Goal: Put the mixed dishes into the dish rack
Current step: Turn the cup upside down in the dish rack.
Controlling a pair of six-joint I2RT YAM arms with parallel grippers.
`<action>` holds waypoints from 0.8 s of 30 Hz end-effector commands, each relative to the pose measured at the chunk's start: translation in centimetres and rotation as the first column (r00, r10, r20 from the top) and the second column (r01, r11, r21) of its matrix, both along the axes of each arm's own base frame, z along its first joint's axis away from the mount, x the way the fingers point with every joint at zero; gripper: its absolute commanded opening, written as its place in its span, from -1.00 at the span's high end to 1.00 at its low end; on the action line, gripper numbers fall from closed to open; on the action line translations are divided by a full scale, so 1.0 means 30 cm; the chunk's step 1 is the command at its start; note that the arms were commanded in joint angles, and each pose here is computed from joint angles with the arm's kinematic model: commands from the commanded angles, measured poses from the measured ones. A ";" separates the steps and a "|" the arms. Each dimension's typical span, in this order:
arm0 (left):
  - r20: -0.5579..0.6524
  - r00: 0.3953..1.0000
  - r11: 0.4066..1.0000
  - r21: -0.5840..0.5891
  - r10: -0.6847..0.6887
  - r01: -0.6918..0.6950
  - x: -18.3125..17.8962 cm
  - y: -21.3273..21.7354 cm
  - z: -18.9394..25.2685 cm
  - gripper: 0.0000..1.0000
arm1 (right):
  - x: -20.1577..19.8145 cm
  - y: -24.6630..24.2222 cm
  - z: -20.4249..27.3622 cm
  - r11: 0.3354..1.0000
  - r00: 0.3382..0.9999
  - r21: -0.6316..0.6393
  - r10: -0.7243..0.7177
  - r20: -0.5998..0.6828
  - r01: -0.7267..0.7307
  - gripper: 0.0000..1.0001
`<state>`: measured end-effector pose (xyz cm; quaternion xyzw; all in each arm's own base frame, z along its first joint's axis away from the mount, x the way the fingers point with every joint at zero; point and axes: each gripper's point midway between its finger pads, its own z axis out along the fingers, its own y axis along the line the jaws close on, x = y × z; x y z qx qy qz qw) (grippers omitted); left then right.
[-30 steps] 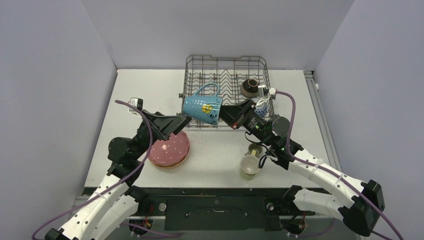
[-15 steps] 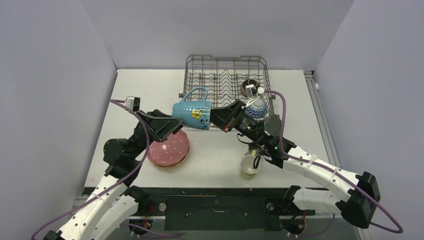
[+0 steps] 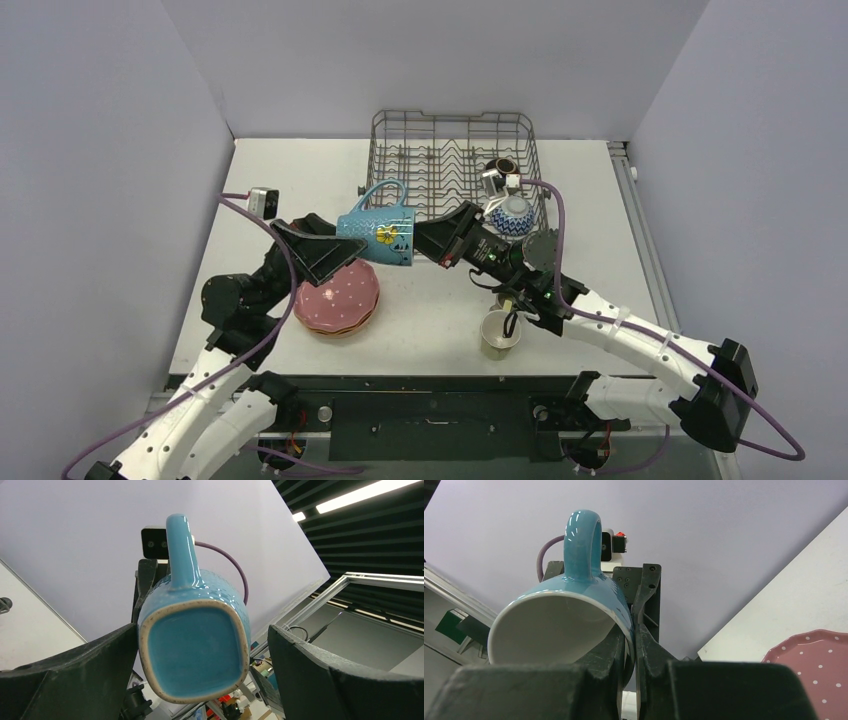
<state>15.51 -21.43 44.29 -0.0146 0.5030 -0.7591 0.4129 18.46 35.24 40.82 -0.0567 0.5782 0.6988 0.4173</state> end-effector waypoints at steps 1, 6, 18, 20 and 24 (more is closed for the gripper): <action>0.145 0.989 1.000 -0.018 -0.013 0.016 -0.075 0.021 0.108 -0.93 | -0.049 -0.026 0.182 0.991 0.995 0.132 0.017 0.099 -0.030 1.00; 0.151 0.988 1.000 0.009 0.001 -0.002 -0.078 0.021 0.105 -0.93 | -0.050 -0.014 0.163 0.994 0.996 0.104 0.017 0.092 -0.026 1.00; 0.164 0.986 0.999 0.032 -0.003 -0.002 -0.080 0.015 0.110 -0.93 | -0.050 -0.007 0.144 0.998 0.996 0.057 -0.010 0.093 0.005 1.00; 0.164 0.986 0.999 0.034 -0.006 0.001 -0.081 0.014 0.108 -0.94 | -0.049 -0.007 0.143 0.998 0.996 0.056 -0.012 0.091 0.007 1.00; 0.168 0.986 0.999 0.035 -0.011 0.005 -0.084 0.013 0.104 -0.95 | -0.049 -0.009 0.146 0.998 0.996 0.060 -0.014 0.089 0.008 1.00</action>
